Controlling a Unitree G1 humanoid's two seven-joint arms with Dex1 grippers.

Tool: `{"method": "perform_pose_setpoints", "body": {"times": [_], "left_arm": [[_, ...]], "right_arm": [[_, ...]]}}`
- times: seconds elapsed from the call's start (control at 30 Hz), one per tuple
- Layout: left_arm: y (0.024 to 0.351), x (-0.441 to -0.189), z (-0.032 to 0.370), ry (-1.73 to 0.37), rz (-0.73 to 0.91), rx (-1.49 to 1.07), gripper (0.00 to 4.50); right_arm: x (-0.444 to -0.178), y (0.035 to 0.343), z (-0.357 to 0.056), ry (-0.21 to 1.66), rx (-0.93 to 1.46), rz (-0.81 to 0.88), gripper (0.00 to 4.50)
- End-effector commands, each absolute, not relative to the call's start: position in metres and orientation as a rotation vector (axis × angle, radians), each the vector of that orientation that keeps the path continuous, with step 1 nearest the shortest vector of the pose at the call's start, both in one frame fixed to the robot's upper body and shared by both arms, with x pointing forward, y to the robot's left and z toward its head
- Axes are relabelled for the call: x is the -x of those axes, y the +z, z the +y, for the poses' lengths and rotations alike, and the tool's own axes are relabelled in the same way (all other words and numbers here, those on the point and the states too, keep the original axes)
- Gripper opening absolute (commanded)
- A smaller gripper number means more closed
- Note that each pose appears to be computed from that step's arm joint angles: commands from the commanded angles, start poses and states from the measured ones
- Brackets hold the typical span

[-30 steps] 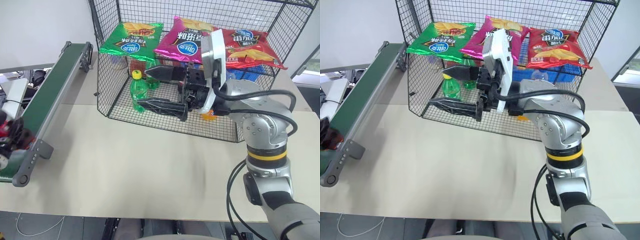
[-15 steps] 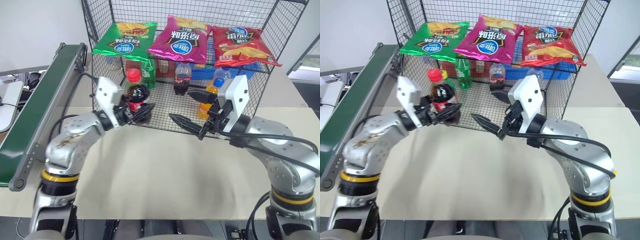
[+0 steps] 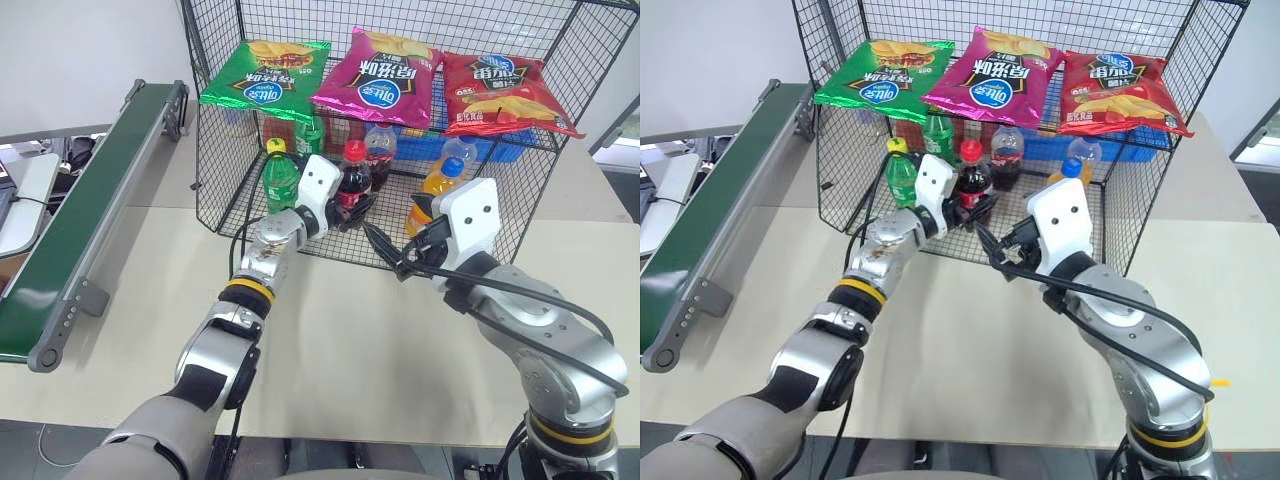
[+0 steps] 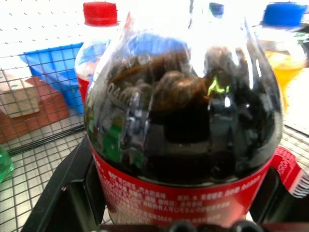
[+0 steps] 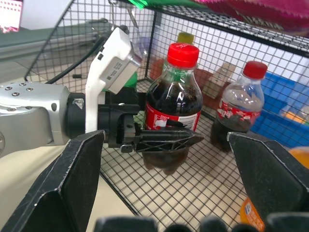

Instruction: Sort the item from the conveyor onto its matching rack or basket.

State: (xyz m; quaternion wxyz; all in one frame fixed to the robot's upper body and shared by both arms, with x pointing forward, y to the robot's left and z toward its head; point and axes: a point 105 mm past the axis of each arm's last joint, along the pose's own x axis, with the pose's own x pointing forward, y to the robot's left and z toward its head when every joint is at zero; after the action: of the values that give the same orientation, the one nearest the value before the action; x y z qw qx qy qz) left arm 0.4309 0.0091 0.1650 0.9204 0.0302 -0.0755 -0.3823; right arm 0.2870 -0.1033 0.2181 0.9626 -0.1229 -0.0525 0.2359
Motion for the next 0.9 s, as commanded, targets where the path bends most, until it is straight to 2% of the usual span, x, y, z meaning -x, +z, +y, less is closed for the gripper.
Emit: {"method": "perform_pose_setpoints", "body": {"times": [0.03,0.1,0.13,0.33,0.6,0.77,0.9], "left_arm": [[0.186,-0.433,0.001,-0.772,-0.255,-0.061,3.06],[0.181,-0.432,-0.002,-0.768,-0.252,-0.066,4.1],[0.179,-0.432,-0.003,-0.767,-0.247,-0.062,4.47],[0.164,-0.432,0.003,-0.762,-0.215,-0.058,4.47],[0.16,-0.428,0.023,-0.782,-0.213,-0.085,4.47],[0.163,-0.41,0.037,-0.867,-0.206,-0.112,4.47],[0.177,-0.392,0.055,-0.924,-0.206,-0.14,4.47]], "right_arm": [[-0.287,0.227,-0.109,0.427,0.244,-0.16,4.5],[-0.288,0.226,-0.11,0.421,0.244,-0.158,4.5],[-0.288,0.226,-0.11,0.42,0.244,-0.158,4.5],[-0.291,0.228,-0.112,0.418,0.236,-0.163,4.5],[-0.297,0.229,-0.109,0.448,0.222,-0.171,4.5],[-0.302,0.229,-0.106,0.467,0.211,-0.174,4.5],[-0.306,0.23,-0.106,0.48,0.206,-0.18,4.5]]}}
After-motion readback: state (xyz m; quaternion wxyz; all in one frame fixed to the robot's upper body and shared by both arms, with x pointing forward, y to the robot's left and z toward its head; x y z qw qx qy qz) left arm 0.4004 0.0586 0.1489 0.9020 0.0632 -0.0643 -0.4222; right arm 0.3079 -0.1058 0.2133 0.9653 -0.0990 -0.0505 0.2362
